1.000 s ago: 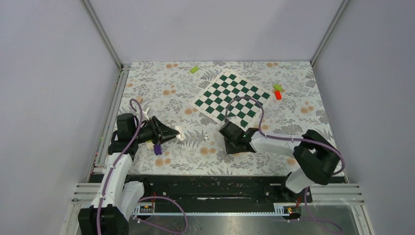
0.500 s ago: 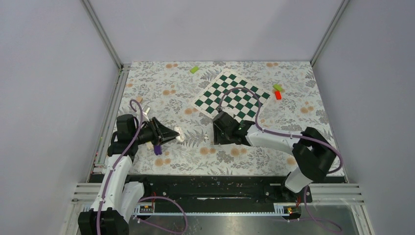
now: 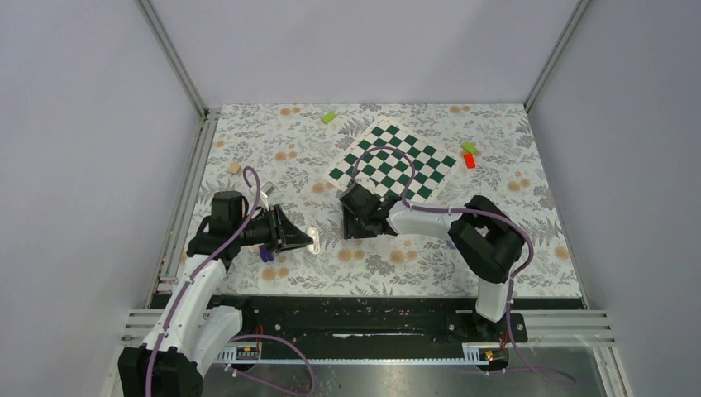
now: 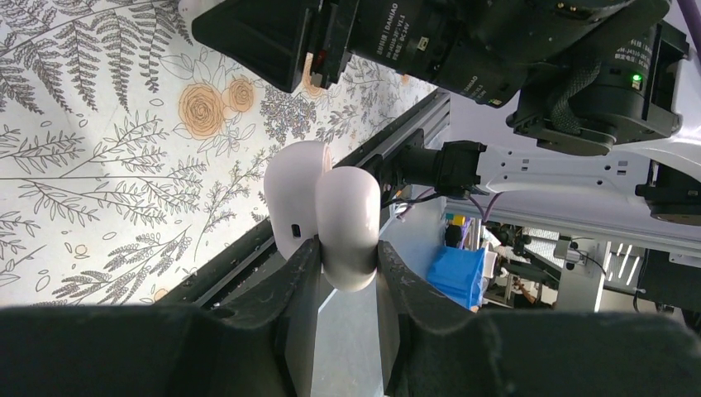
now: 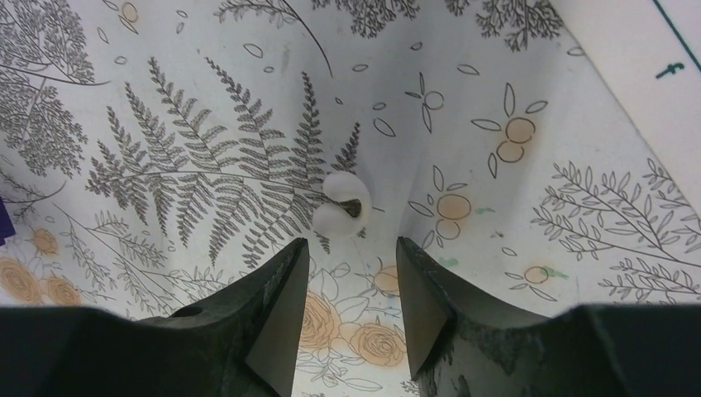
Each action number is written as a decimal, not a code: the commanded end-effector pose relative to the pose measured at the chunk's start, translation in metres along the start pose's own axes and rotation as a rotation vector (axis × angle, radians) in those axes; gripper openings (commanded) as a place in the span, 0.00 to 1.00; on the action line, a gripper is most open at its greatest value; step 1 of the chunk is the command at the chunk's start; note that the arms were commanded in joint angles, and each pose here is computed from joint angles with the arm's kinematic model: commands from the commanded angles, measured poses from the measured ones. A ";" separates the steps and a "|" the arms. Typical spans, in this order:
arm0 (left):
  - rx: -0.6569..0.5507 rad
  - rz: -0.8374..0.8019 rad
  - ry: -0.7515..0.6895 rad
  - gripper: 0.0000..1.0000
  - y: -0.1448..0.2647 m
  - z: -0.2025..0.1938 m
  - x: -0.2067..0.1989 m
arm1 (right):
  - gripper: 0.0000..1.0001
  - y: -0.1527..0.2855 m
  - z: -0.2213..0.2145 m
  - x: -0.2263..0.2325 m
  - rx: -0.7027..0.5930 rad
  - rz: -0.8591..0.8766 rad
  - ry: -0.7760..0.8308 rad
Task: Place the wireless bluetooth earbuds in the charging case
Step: Pick up the right earbud from the center of the board.
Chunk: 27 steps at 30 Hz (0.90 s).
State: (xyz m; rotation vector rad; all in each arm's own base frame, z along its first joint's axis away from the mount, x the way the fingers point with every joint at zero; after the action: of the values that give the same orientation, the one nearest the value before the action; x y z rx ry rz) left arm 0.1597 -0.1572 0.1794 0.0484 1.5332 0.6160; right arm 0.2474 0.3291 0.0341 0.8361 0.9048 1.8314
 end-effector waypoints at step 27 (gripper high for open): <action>-0.029 -0.025 -0.110 0.00 0.006 -0.003 -0.012 | 0.53 0.006 0.032 0.007 -0.094 0.004 -0.042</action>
State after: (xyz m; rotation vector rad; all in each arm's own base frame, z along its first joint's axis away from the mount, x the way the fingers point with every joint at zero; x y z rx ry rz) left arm 0.1542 -0.1571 0.1843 0.0531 1.4849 0.6112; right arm 0.2617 0.3456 0.0351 0.8446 0.8628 1.8385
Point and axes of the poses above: each gripper's point midway between its finger pads, its own y axis back along the fingers, its own x axis along the line the jaws close on, z = x × y, the point moved 2 cm from there along y, back along the fingers, and after that the axes turned 12 degrees about y, right-handed, at the moved point
